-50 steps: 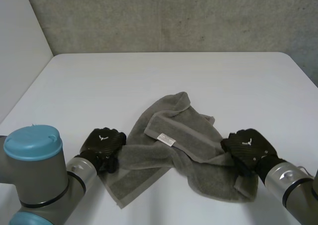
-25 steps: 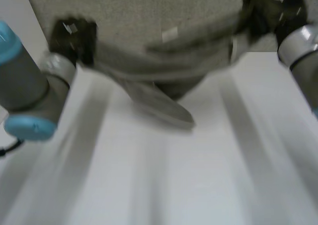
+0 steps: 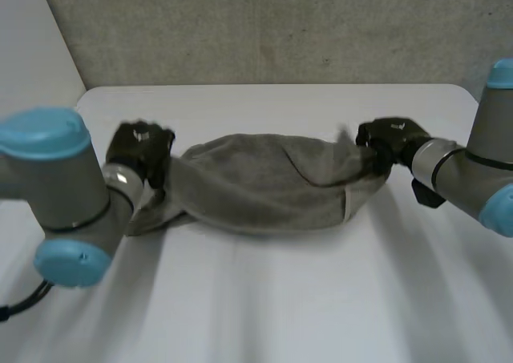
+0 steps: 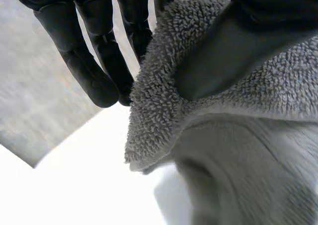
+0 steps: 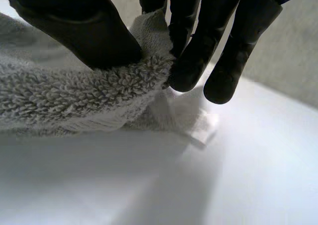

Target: Fold the towel.

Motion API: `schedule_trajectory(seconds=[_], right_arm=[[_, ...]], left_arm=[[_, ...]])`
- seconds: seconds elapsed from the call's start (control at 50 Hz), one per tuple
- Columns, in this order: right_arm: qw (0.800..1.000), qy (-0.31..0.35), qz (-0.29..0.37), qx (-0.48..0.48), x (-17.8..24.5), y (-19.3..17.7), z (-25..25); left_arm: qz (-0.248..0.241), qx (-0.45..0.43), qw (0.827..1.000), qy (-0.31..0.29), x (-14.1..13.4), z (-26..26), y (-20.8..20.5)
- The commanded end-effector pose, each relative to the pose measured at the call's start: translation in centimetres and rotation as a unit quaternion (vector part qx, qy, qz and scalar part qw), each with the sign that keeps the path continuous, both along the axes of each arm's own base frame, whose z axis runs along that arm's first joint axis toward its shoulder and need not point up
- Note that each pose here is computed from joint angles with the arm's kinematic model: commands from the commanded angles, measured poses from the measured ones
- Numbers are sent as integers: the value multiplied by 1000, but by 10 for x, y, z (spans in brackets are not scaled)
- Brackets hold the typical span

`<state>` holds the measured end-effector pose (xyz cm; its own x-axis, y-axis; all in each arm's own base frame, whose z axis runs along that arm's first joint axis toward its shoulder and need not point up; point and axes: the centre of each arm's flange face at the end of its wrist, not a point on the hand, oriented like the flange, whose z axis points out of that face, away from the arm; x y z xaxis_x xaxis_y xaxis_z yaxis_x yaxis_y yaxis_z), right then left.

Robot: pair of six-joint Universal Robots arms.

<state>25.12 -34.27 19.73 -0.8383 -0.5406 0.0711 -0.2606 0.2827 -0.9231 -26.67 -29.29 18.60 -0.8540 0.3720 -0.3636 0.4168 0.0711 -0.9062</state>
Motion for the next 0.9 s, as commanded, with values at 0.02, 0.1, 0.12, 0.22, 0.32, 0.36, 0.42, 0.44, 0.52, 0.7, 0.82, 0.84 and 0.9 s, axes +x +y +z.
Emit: schedule_trajectory(seconds=[0.02,0.1,0.12,0.22,0.32,0.36,0.42,0.44,0.52,0.7,0.82,0.84,0.9], right_arm=[[999,10,-35,34,-23,-17,-16],[998,11,-56,40,-31,-32,-28],[998,11,-56,40,-31,-32,-28],[996,26,-63,52,-33,-32,-40],[997,29,-44,53,-33,-22,-39],[998,55,-4,17,-32,-7,-22],[996,87,33,-11,-32,9,-13],[996,87,33,-11,-32,9,-13],[987,131,78,-41,-28,31,-9],[962,218,142,-83,-30,56,-19],[940,265,188,-101,-35,74,-27],[936,270,201,-102,-34,78,-30],[927,276,227,-110,-33,85,-37]], left_arm=[[-22,36,998,-40,0,-24,29],[-39,35,998,-41,-8,-24,36],[-39,35,998,-41,-8,-24,36],[-51,34,997,-41,-15,-25,41],[-56,30,997,-39,-19,-24,42],[-56,29,997,-40,-20,-24,41],[-56,29,997,-39,-21,-24,40],[-56,29,997,-39,-21,-24,40],[-55,33,997,-41,-20,-27,39],[-53,36,997,-42,-18,-28,39],[-52,37,997,-42,-17,-29,38],[-52,36,997,-42,-17,-28,38],[-52,36,997,-41,-17,-29,38]])
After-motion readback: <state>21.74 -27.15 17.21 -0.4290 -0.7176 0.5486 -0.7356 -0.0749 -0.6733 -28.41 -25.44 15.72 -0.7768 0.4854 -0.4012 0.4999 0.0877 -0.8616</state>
